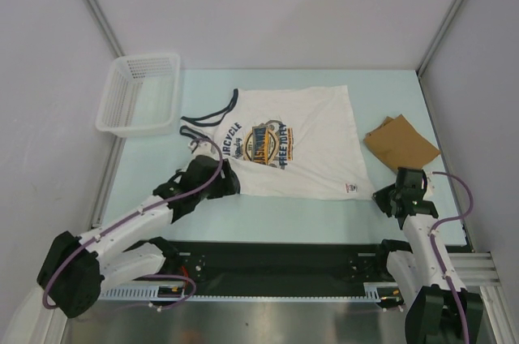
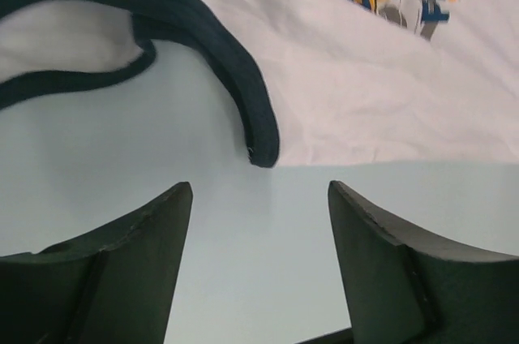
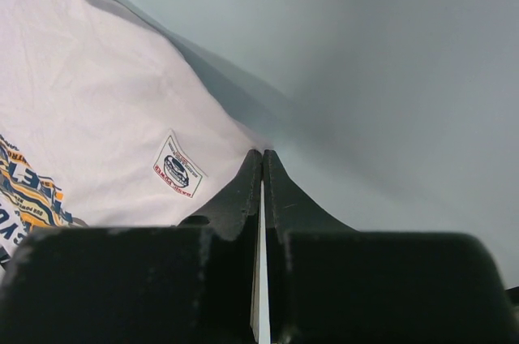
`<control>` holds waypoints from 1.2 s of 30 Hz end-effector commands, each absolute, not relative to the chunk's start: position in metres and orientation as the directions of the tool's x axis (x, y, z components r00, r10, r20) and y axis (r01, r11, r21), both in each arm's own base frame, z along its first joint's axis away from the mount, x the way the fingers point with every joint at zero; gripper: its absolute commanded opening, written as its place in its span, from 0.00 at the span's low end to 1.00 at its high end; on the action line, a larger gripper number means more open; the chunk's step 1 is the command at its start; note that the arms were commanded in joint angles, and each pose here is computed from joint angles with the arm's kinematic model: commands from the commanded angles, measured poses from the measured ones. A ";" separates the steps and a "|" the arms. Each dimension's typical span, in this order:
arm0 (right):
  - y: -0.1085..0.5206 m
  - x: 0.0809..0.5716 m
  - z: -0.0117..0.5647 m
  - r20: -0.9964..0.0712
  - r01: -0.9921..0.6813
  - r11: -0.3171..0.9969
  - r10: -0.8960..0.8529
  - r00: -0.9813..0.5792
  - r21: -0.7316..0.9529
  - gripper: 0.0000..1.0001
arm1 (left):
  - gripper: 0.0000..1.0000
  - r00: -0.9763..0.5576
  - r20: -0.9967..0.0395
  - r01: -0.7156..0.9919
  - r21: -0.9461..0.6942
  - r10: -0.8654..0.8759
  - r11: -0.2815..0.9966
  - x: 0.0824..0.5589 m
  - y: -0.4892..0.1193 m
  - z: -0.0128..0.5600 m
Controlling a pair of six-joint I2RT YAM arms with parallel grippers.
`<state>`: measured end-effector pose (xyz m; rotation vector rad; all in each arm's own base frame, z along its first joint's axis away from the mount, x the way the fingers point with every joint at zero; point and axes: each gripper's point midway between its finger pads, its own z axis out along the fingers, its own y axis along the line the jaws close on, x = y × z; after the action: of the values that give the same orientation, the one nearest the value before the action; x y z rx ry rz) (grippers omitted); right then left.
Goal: Fold and stack the tank tops
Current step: Flatten the tank top out
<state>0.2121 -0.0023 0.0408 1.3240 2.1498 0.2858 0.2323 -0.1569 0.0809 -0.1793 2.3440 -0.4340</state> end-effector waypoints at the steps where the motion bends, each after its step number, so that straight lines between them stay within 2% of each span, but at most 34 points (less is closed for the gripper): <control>1: -0.006 0.218 0.054 -0.395 0.728 0.491 0.860 -0.321 0.478 0.00 | 0.72 -0.757 -0.604 0.065 -0.447 -0.248 0.892 0.229 -0.198 0.078; 5: -0.005 0.216 0.053 -0.389 0.730 0.489 0.863 -0.323 0.478 0.00 | 0.68 -0.791 -0.564 0.044 -0.438 -0.236 0.898 0.229 -0.209 0.055; 20: -0.005 0.215 0.054 -0.390 0.732 0.489 0.862 -0.322 0.475 0.00 | 0.50 -0.771 -0.573 -0.080 -0.346 -0.278 0.935 0.252 -0.200 0.022; 22: -0.004 0.215 0.054 -0.389 0.729 0.491 0.861 -0.327 0.476 0.00 | 0.35 -0.781 -0.564 -0.080 -0.335 -0.268 0.939 0.252 -0.201 0.016; 23: -0.005 0.214 0.054 -0.389 0.732 0.491 0.861 -0.327 0.473 0.00 | 0.22 -0.787 -0.561 -0.068 -0.335 -0.258 0.940 0.252 -0.203 0.015; 24: -0.004 0.213 0.054 -0.391 0.730 0.494 0.860 -0.328 0.473 0.00 | 0.01 -0.797 -0.552 -0.063 -0.331 -0.248 0.941 0.251 -0.204 0.013; 29: -0.003 0.208 0.059 -0.394 0.722 0.526 0.842 -0.368 0.449 0.00 | 0.00 -0.821 -0.537 -0.047 -0.275 -0.193 0.960 0.228 -0.190 0.012; 34: 0.002 0.194 0.061 -0.374 0.715 0.561 0.823 -0.428 0.417 0.00 | 0.00 -0.883 -0.442 0.020 -0.373 -0.159 0.927 0.182 -0.198 0.018; 36: 0.001 0.184 0.059 -0.366 0.734 0.554 0.826 -0.428 0.393 0.00 | 0.00 -0.884 -0.440 0.032 -0.394 -0.158 0.918 0.172 -0.200 0.027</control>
<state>0.1967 0.0019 0.0525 1.2641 2.2308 0.2685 0.2019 -0.1962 0.0237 -0.1385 2.5350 -0.4801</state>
